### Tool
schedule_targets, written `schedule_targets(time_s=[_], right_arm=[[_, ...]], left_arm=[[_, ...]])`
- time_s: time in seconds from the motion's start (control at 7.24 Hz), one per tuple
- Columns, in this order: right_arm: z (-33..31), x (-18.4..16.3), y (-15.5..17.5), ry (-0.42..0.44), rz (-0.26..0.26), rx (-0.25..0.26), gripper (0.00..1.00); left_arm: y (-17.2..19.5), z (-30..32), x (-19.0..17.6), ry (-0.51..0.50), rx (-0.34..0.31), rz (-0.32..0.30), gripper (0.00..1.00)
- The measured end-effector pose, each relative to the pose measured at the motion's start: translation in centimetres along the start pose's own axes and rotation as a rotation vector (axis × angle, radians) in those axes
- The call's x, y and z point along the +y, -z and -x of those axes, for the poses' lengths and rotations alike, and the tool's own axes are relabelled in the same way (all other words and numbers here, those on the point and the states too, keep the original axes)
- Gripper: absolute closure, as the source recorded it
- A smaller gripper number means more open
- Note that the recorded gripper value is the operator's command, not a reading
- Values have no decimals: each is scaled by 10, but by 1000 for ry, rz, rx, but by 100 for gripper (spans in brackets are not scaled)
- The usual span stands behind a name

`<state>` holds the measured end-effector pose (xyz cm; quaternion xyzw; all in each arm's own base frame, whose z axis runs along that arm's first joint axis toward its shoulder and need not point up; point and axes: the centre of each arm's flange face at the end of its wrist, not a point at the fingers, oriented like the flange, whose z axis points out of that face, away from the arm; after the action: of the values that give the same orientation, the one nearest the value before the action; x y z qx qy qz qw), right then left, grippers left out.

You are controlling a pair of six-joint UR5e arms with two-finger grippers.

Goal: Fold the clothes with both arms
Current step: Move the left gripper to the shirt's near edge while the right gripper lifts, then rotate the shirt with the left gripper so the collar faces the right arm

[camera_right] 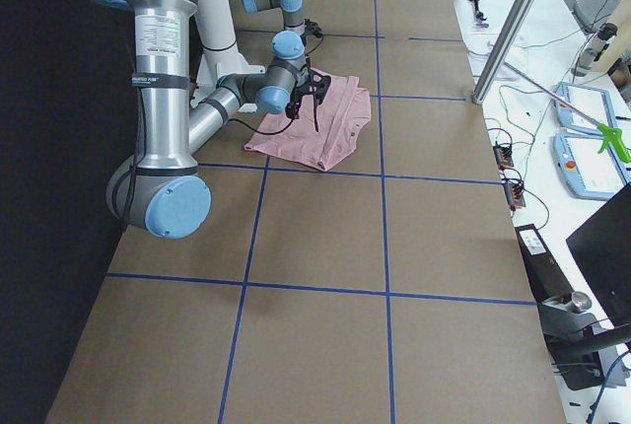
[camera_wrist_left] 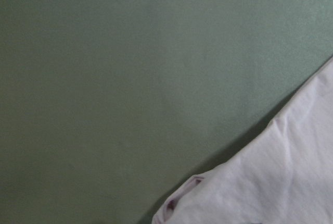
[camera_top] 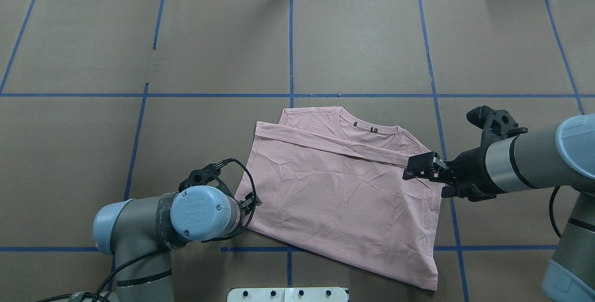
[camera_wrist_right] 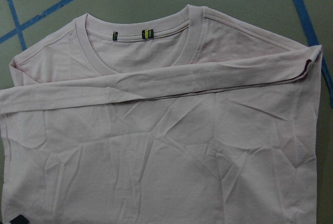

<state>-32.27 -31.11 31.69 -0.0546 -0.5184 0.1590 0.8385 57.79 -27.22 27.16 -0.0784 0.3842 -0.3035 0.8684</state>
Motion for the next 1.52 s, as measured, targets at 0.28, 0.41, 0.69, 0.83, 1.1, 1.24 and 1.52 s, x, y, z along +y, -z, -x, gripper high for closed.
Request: schedule_targets(time_s=[0.28,0.41,0.69,0.83,1.1,1.24,1.52], right_arm=[[0,0,0,1,1,-1,0],[0,1,0,1,1,-1,0],[1,1,0,2,2,-1,0],[1,1,0,2,2,-1,0],[2,0,1,-5,-2,-5,0],[3,0,3,-9,-5,-10,0],[5,-3,9,-8,-13,-29,0]], left_arm=[[-2,2,-1,1,-5,1,100],[0,2,0,-2,-4,5,100],[6,0,0,-12,5,15,100],[8,-2,-5,-21,10,10,100],[19,-15,-46,-26,33,-39,100],[27,-24,-80,-43,46,-81,100],[42,-49,-151,-85,65,-170,100]])
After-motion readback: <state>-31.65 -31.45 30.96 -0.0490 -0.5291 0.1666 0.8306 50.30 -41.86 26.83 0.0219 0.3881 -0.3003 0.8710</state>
